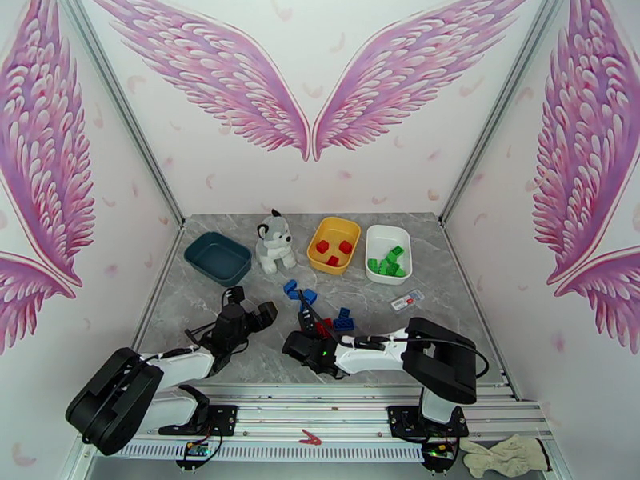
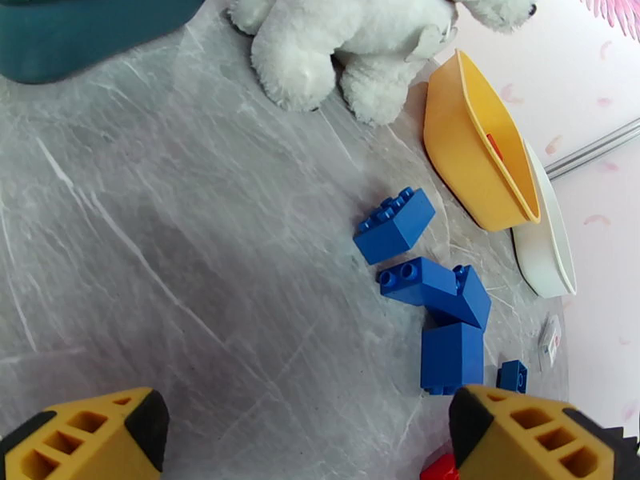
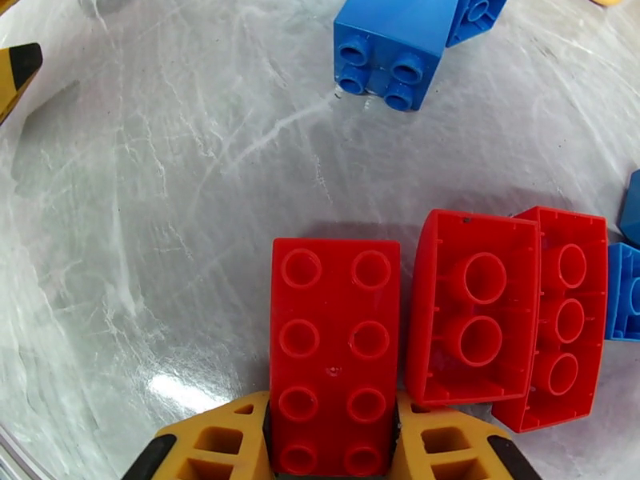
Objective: Sort the legos into containers by color
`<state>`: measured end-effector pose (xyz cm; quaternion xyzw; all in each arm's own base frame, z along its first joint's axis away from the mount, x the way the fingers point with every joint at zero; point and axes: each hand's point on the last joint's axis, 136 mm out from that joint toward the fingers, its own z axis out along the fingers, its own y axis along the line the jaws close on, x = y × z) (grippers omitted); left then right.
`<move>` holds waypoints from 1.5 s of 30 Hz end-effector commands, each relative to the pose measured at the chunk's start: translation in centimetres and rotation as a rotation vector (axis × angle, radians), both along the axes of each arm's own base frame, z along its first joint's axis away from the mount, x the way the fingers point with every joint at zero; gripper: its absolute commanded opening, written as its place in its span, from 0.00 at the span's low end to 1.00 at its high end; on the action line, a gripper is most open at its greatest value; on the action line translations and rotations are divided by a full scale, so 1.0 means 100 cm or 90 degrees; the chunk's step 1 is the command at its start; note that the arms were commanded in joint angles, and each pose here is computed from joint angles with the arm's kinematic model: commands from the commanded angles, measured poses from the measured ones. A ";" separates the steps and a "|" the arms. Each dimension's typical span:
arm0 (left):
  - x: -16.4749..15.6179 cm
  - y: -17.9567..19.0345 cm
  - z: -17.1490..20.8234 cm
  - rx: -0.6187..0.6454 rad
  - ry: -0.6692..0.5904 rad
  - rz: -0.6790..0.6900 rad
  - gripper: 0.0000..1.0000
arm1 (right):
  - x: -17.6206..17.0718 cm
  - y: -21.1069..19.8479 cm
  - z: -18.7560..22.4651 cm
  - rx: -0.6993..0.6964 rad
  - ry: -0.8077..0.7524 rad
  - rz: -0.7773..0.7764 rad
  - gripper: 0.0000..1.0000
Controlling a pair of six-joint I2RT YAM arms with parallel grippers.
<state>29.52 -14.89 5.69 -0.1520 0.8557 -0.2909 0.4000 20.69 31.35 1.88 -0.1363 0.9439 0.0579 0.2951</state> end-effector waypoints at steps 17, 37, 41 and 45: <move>0.046 -0.072 0.060 -0.080 -0.047 -0.101 0.98 | 0.128 -0.073 0.113 0.147 -0.105 -0.145 0.27; 0.029 -0.086 0.051 -0.042 -0.052 -0.124 0.94 | 0.306 -0.083 0.123 0.169 -0.098 -0.248 0.57; 0.024 -0.076 0.053 -0.025 -0.062 -0.108 0.95 | 0.288 -0.076 0.134 0.200 -0.107 -0.211 0.65; 0.018 -0.062 0.051 0.002 -0.065 -0.083 0.95 | 0.253 -0.068 0.144 0.205 -0.109 -0.167 0.65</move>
